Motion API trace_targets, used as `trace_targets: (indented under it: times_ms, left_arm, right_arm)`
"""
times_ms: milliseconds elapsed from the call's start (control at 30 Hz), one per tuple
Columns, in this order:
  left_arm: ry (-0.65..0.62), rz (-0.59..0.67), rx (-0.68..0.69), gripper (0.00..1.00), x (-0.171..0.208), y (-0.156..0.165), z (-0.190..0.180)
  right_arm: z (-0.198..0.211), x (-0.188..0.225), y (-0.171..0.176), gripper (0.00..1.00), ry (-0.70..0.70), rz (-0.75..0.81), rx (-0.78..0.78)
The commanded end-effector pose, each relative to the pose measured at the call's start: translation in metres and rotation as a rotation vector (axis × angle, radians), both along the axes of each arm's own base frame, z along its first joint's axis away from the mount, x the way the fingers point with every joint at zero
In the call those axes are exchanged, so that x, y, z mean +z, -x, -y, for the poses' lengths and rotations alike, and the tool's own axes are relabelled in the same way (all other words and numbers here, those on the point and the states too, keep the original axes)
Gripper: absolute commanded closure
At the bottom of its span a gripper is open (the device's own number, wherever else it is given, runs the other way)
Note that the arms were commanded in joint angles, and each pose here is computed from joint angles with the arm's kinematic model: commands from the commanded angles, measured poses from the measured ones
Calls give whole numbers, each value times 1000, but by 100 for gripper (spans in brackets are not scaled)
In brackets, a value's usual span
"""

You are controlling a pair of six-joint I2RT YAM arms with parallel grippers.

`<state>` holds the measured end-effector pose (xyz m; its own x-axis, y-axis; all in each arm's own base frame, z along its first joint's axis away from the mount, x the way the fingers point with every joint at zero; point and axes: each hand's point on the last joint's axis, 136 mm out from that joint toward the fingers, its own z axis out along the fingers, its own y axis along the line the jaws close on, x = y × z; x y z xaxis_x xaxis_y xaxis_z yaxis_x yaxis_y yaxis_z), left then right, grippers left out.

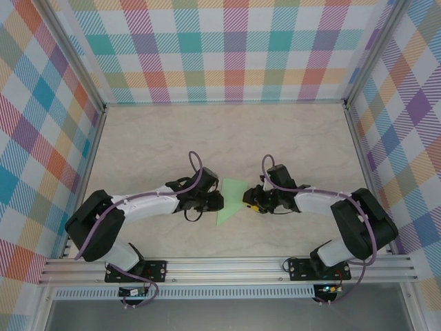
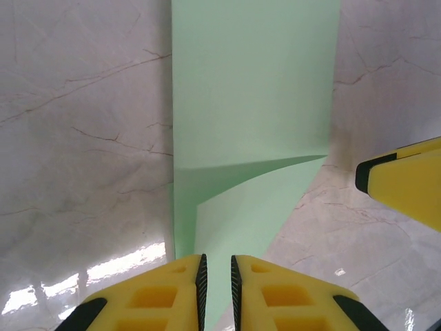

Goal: Fold a paper plane with a square sheet of paper (pick it up from the middle)
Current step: Fourth fold the wing at the center of the table.

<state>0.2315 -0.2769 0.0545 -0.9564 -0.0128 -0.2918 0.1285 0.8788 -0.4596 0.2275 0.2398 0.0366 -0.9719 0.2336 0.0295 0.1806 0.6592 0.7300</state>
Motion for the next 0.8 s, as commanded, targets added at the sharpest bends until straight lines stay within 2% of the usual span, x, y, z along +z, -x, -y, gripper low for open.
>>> trace_targets:
  times_ms: [0, 333, 533, 767]
  left_arm:
    - [7, -1, -13, 81, 1, -7, 6]
    - [-48, -22, 5, 82, -19, -17, 4]
    - [-95, -62, 12, 83, -39, -13, -2]
    - [-107, -75, 10, 84, -44, -8, -7]
  right_arm:
    - [-7, 0, -3, 62, -19, -22, -10]
    - [-12, -6, -4, 62, -33, -41, -12]
    - [-12, -9, -6, 62, -32, -58, -35]
    - [-18, -3, -14, 63, -62, -46, -45]
